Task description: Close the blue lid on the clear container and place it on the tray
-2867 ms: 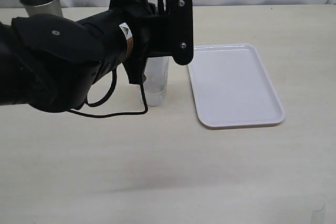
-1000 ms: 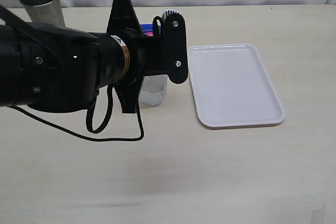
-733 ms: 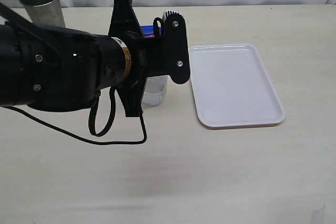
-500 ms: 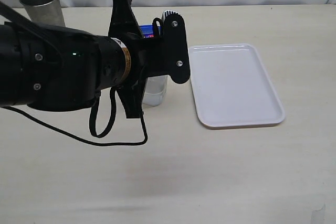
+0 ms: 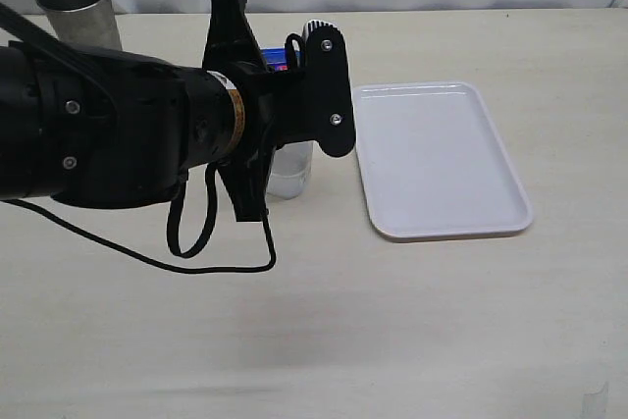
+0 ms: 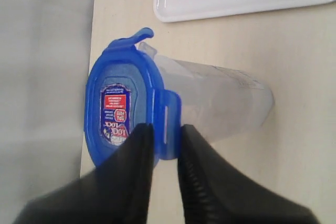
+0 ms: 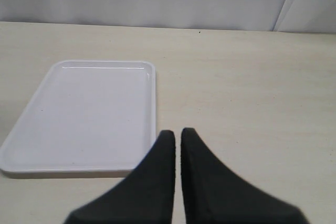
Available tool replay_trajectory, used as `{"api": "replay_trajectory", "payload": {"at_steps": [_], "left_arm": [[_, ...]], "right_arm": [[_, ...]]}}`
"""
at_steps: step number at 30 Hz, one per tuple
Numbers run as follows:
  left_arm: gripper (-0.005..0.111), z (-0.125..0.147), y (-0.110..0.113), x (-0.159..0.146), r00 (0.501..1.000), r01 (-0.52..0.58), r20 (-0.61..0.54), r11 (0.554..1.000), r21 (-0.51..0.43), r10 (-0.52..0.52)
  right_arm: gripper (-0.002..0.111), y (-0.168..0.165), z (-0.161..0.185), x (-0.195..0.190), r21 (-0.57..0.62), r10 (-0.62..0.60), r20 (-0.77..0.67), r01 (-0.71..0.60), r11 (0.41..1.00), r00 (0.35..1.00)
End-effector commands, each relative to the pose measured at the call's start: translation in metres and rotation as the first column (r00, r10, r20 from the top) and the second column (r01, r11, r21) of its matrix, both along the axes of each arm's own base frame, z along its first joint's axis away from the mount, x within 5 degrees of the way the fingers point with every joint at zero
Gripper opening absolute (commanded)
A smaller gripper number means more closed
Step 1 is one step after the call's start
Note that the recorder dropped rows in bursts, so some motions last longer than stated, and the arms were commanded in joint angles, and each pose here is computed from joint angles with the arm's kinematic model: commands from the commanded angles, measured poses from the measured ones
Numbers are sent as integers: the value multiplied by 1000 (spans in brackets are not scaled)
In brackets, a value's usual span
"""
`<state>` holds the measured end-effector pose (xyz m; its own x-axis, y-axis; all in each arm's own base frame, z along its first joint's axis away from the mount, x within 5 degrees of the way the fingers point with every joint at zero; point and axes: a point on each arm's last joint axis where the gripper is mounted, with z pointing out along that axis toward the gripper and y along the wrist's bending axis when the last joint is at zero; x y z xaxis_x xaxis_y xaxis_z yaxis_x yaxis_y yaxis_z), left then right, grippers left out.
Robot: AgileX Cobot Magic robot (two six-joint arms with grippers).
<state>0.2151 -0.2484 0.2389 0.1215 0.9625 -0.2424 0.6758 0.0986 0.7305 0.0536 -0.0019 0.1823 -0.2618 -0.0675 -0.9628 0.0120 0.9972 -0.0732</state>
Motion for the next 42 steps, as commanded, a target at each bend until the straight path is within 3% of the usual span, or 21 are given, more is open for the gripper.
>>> {"api": "replay_trajectory", "payload": {"at_steps": [1, 12, 20, 26, 28, 32, 36, 42], "left_arm": [[33, 2, 3, -1, 1000, -18, 1, 1000, 1, 18], [59, 2, 16, 1, 987, -161, 7, 985, 58, 161], [59, 1, 32, 1, 951, -308, 25, 939, 153, 308], [59, 6, 46, 8, 892, -452, 91, 882, 134, 443], [53, 7, 52, 14, 868, -496, 99, 863, 99, 488], [26, 8, 64, 29, 829, -556, 66, 831, 1, 555], [0, 16, 73, 42, 820, -565, -29, 802, -194, 571], [0, 53, 80, 50, 892, -433, -149, 712, -552, 427]], "right_arm": [[4, 0, 0, 0, 0, -6, 9, 6, 1000, 1000], [4, 0, 0, 0, 0, -6, 9, 6, 1000, 1000], [4, 0, 0, 0, 0, -6, 9, 6, 1000, 1000], [4, 0, 0, 0, 0, -6, 9, 6, 1000, 1000], [4, 0, 0, 0, 0, -6, 9, 6, 1000, 1000], [4, 0, 0, 0, 0, -6, 9, 6, 1000, 1000], [4, 0, 0, 0, 0, -6, 9, 6, 1000, 1000], [4, 0, 0, 0, 0, -6, 9, 6, 1000, 1000]]}}
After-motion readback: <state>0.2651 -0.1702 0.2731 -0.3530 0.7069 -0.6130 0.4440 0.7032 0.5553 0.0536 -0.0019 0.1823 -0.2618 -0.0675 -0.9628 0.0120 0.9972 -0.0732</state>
